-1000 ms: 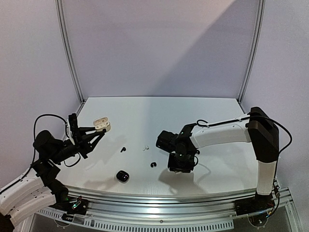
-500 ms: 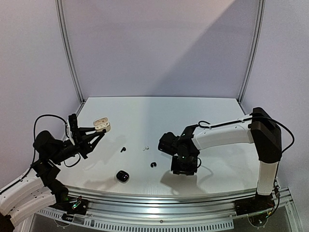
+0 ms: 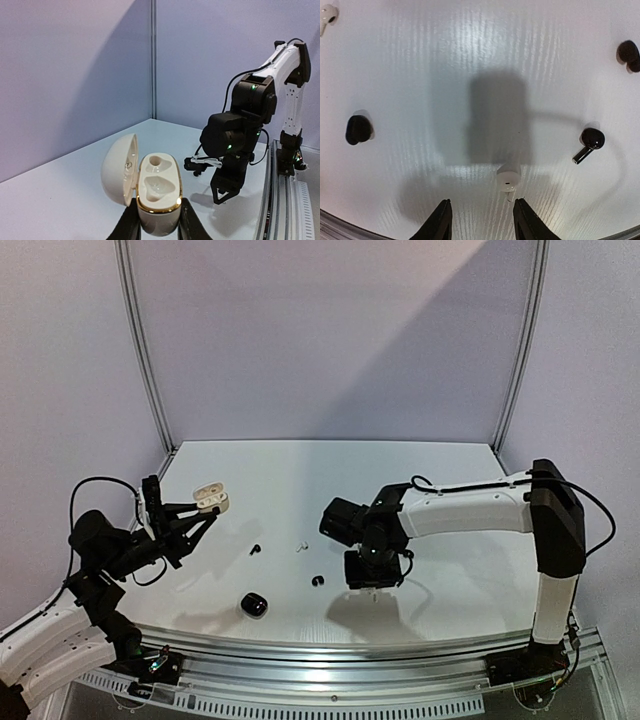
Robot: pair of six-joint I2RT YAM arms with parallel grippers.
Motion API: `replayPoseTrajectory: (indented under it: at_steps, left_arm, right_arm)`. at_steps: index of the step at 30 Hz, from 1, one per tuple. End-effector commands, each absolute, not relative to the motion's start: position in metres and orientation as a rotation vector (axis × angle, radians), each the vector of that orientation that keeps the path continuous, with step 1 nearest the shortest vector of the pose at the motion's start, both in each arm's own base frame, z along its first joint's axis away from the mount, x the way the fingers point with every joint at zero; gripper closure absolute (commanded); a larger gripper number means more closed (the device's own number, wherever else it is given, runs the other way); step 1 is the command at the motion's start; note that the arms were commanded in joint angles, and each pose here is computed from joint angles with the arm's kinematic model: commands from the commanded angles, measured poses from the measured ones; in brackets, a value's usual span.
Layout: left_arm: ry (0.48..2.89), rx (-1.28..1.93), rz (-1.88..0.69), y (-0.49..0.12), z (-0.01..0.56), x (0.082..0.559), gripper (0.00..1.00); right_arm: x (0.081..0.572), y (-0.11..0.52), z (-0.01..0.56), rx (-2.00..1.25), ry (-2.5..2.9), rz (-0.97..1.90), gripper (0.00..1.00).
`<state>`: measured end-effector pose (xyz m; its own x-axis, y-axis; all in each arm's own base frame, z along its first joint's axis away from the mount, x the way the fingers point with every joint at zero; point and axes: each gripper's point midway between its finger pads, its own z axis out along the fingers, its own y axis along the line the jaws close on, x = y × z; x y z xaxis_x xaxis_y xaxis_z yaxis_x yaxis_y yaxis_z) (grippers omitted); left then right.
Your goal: Insert the wireless bluetooth earbuds into the charging case
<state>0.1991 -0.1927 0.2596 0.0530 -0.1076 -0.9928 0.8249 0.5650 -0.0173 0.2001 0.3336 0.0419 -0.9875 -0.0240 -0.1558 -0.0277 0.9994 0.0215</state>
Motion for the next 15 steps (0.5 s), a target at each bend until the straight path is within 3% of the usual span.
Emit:
replayPoseTrajectory:
  at_steps: [1,15]
  left_arm:
    - [1.348,0.700,-0.796,-0.194,0.252,0.198,1.00]
    - [1.351,0.698,-0.795,-0.194,0.251,0.198,1.00]
  right_arm:
    - [0.203,0.331,0.034,-0.191,2.995,-0.039,0.58]
    - [0.211,0.316,0.022,-0.193,3.002,-0.151,0.63]
